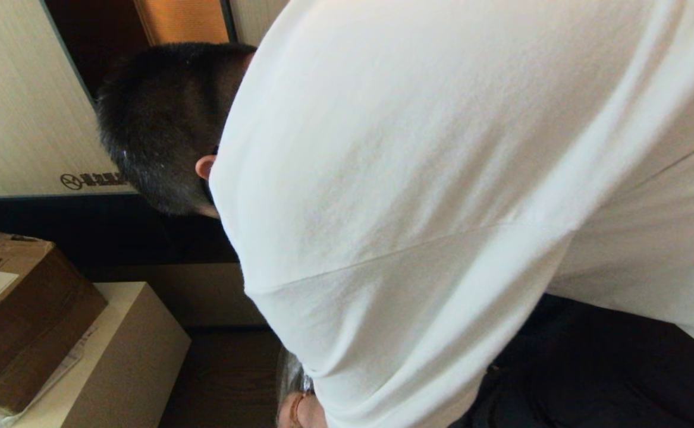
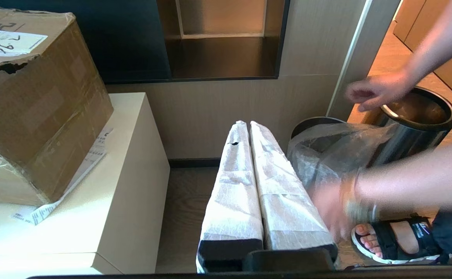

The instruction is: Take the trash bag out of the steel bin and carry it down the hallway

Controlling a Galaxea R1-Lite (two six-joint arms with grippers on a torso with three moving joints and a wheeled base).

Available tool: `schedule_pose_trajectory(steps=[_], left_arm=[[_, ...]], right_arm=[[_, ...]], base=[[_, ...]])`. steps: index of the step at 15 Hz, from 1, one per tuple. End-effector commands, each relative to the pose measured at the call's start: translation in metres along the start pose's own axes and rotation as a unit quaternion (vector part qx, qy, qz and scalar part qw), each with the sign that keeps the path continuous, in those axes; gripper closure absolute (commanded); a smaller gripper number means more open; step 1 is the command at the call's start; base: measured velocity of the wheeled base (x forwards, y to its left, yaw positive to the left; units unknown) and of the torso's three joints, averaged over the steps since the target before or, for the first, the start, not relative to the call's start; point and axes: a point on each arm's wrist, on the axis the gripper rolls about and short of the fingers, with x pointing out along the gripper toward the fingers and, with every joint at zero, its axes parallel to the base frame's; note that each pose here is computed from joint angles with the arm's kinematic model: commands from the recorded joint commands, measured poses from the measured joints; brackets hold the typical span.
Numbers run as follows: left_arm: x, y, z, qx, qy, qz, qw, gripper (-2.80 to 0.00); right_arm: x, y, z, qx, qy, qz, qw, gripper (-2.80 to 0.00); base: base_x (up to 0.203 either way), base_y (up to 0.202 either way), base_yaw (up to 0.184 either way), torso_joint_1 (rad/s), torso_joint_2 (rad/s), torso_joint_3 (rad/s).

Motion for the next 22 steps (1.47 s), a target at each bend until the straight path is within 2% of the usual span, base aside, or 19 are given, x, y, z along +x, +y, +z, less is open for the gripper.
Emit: schedule_pose_trajectory(steps=[1,22], left_arm=[[0.0007,0.0000,-0.0029,-0.001,0.005,0.000,1.0000,0.00],[0.0008,0.0000,-0.0032,-0.001,0.005,0.000,1.0000,0.00]], right_arm=[[0.0001,0.0000,0.0000,0.000,0.000,0.000,1.000,0.00],[0.0001,0.0000,0.0000,0.000,0.000,0.000,1.000,0.00]], base=[[0.000,0.000,0.000,0.000,0.00,0.000],[0.000,0.000,0.000,0.000,0.00,0.000]])
